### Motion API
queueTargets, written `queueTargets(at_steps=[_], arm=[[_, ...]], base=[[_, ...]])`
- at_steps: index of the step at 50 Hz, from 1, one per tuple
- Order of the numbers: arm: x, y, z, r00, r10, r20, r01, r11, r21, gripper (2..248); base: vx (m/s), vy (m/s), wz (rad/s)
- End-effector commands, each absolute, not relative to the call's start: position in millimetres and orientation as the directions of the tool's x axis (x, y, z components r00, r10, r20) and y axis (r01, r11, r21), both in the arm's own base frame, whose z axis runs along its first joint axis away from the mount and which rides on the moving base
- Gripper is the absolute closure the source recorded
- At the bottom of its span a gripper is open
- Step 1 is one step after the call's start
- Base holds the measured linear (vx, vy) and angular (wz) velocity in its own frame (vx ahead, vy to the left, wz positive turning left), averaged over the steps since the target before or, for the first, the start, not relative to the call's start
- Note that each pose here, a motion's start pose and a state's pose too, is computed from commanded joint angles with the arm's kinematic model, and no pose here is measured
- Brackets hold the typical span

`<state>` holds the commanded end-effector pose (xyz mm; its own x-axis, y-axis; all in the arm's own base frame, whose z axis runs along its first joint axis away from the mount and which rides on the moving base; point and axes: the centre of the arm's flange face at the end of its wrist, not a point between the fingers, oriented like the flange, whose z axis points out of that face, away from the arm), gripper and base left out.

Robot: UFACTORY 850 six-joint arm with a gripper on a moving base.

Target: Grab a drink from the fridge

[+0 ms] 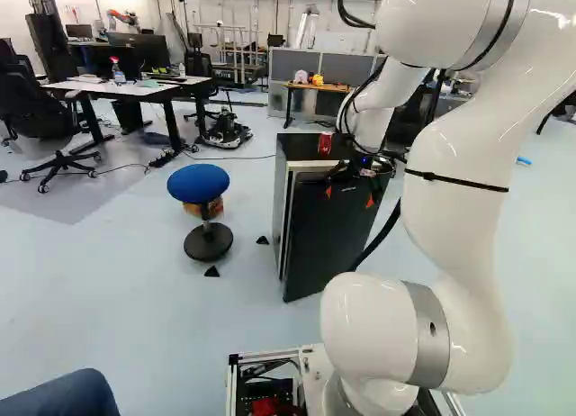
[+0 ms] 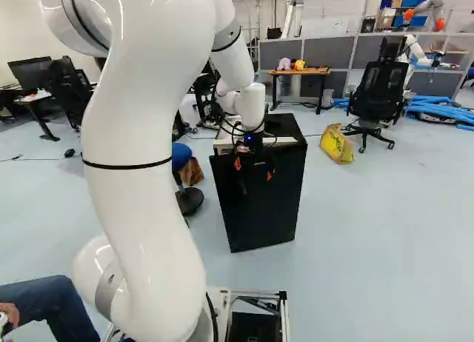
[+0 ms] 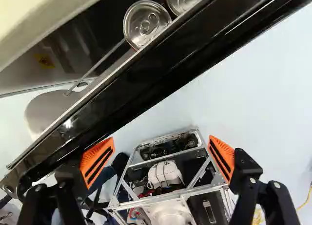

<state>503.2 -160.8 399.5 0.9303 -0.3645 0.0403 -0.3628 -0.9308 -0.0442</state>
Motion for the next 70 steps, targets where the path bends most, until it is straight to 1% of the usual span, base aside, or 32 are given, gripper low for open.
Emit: queueTargets(at_steps=[16,70], arm=[[506,-162,404,0.925,-0.365,0.106,-0.362,-0.931,-0.045,3],[503,-161,414,0.923,-0.365,0.122,-0.362,-0.931,-0.046,3]], base=[[0.000,0.000,0.000],[0.000,0.000,0.000]])
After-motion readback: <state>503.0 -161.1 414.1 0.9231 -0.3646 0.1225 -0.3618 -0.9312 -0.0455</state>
